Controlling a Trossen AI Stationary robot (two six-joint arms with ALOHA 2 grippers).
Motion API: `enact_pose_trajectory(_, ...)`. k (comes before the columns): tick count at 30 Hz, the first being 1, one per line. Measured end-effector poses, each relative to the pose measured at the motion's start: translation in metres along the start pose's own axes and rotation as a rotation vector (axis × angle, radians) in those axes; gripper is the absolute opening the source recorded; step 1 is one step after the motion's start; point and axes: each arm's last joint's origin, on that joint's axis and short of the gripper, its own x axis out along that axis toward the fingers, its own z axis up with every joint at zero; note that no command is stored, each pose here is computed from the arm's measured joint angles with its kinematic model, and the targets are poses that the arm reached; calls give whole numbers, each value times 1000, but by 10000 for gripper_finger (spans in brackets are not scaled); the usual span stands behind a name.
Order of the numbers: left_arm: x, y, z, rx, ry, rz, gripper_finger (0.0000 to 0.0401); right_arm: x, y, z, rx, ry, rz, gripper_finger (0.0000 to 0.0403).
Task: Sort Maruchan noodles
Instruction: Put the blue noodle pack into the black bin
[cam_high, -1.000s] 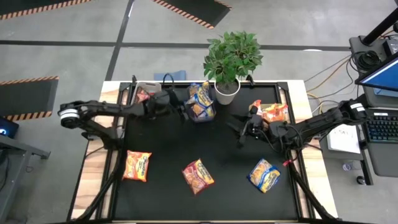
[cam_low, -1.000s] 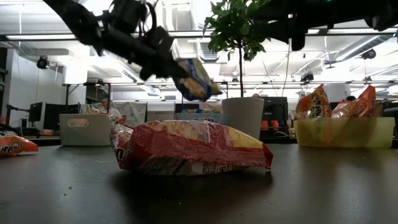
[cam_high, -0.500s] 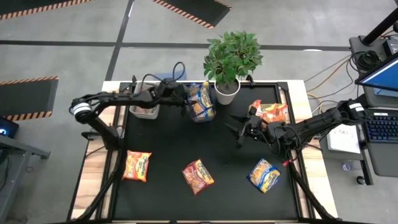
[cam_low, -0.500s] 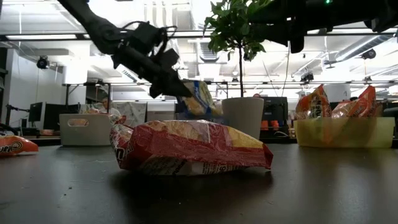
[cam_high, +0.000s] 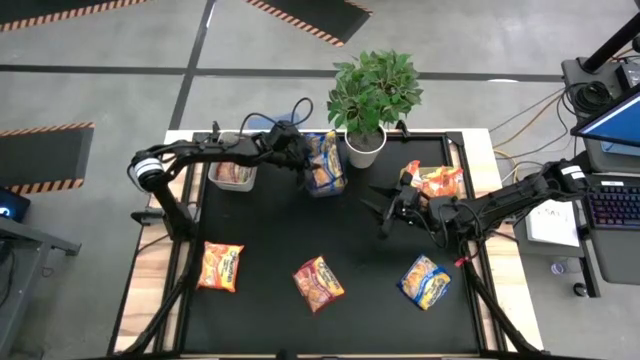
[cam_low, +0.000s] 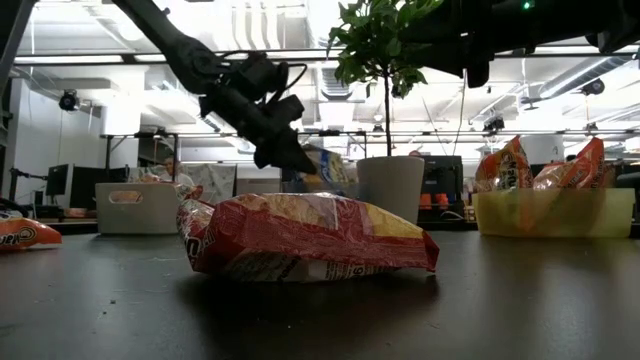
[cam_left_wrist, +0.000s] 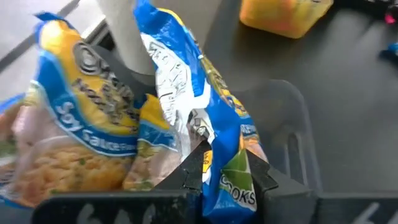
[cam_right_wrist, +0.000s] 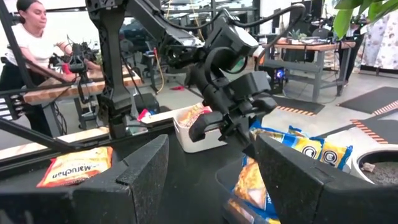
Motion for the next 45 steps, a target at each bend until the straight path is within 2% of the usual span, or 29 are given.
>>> enact_pose_trajectory(8, 0, 1, 2, 23, 0, 48, 41, 0, 0, 0, 0, 0, 0, 228)
enact_pose_trajectory(13, -2, 3, 6, 54, -6, 120, 84, 0, 0, 0, 0, 0, 0, 228)
enact_pose_trajectory(19, -8, 6, 19, 98, 59, 235, 147, 0, 0, -1, -7, 4, -4, 228)
enact_pose_trajectory(22, -13, 6, 32, 125, 70, 235, 167, 0, -2, 0, -33, 1, -50, 228)
enact_pose_trajectory(25, -17, 4, 45, 145, 47, 235, 170, 0, -4, 1, -78, -4, -147, 228)
enact_pose_trajectory(29, -21, 4, 56, 152, 12, 241, 161, 1, -6, 10, -188, -14, -274, 228)
enact_pose_trajectory(32, -19, 5, 57, 160, -30, 248, 144, 2, -6, 14, -245, -13, -301, 228)
enact_pose_trajectory(34, -16, 5, 50, 156, -24, 267, 124, 3, -5, 18, -270, -17, -303, 225)
enact_pose_trajectory(37, -11, 5, 38, 126, -7, 353, 82, 4, -4, 23, -308, -20, -320, 218)
enact_pose_trajectory(41, -6, 4, 26, 73, -71, 414, 18, 5, -3, 26, -345, -21, -323, 204)
enact_pose_trajectory(43, -3, 5, 21, 52, -100, 416, 6, 5, -3, 26, -352, -18, -324, 197)
enact_pose_trajectory(45, 1, 5, 16, 37, -87, 416, 9, 5, -3, 26, -355, -16, -324, 190)
